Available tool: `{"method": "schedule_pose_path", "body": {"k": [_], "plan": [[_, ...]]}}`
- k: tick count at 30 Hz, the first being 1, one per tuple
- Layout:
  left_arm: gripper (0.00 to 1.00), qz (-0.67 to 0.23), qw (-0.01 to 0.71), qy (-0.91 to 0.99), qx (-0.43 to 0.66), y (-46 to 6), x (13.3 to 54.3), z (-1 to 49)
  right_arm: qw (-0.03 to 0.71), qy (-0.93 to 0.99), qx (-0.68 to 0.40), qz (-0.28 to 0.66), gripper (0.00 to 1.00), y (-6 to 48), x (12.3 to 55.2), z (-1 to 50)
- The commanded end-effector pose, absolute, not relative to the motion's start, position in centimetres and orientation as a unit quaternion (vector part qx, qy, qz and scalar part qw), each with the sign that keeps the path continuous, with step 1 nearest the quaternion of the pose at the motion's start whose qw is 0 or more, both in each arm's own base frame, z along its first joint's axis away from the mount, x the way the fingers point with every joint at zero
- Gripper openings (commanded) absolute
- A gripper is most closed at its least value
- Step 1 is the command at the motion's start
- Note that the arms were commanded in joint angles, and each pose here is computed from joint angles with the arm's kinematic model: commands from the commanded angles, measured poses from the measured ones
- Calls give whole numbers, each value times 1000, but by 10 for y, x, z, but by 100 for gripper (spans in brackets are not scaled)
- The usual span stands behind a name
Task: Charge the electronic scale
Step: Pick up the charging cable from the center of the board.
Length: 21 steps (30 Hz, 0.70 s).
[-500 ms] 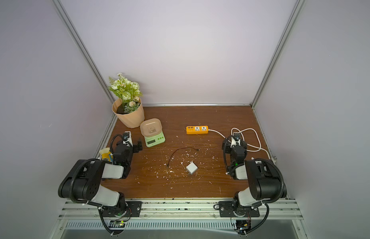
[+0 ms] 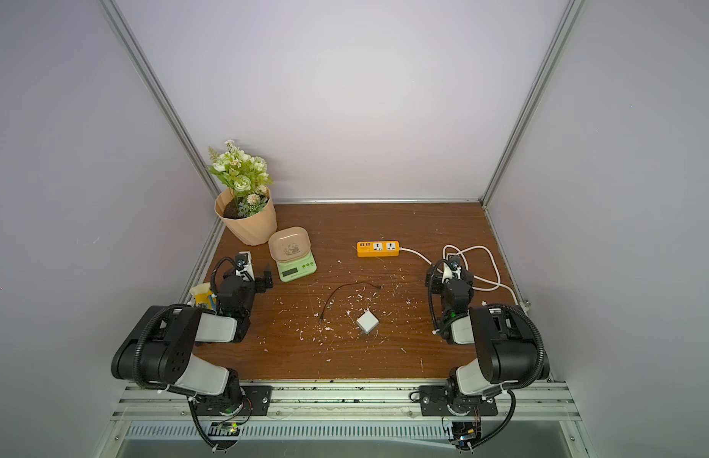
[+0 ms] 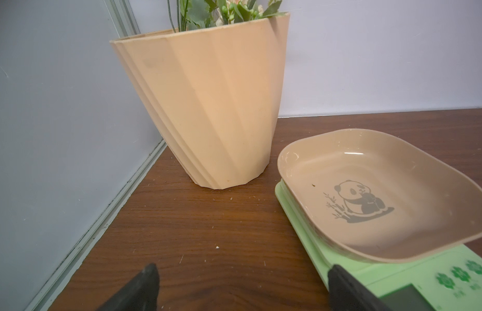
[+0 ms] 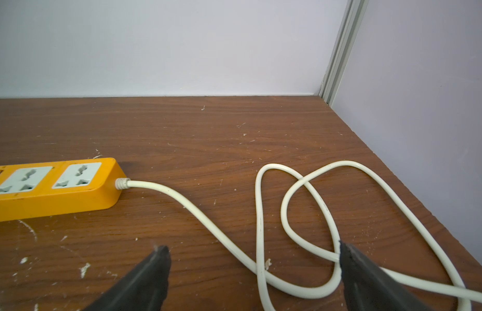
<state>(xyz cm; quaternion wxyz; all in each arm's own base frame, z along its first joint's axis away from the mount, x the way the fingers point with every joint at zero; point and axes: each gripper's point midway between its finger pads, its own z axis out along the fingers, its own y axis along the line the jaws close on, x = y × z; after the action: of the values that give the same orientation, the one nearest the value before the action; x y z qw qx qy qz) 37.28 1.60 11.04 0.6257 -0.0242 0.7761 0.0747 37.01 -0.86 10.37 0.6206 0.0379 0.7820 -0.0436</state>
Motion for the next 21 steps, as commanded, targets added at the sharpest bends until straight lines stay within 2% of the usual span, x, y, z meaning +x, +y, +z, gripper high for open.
{"method": "schedule_pose_path", "body": {"k": [1,6,9,12,14,21], "plan": [[98,76,634,769,-26,19,375,117,652,757,27,-38,100,-4,377,126],[98,79,622,779,-13,14,379,130,646,761,49,-47,100,-12,382,136],[98,109,619,777,-36,17,378,156,638,764,76,-55,100,-22,386,153],[98,110,641,759,-26,-2,372,190,642,756,120,-41,100,-30,386,179],[98,80,649,756,-41,-10,373,207,637,757,142,-8,100,-27,388,197],[98,-94,661,740,-87,-43,369,250,612,759,100,197,97,36,381,250]]}}
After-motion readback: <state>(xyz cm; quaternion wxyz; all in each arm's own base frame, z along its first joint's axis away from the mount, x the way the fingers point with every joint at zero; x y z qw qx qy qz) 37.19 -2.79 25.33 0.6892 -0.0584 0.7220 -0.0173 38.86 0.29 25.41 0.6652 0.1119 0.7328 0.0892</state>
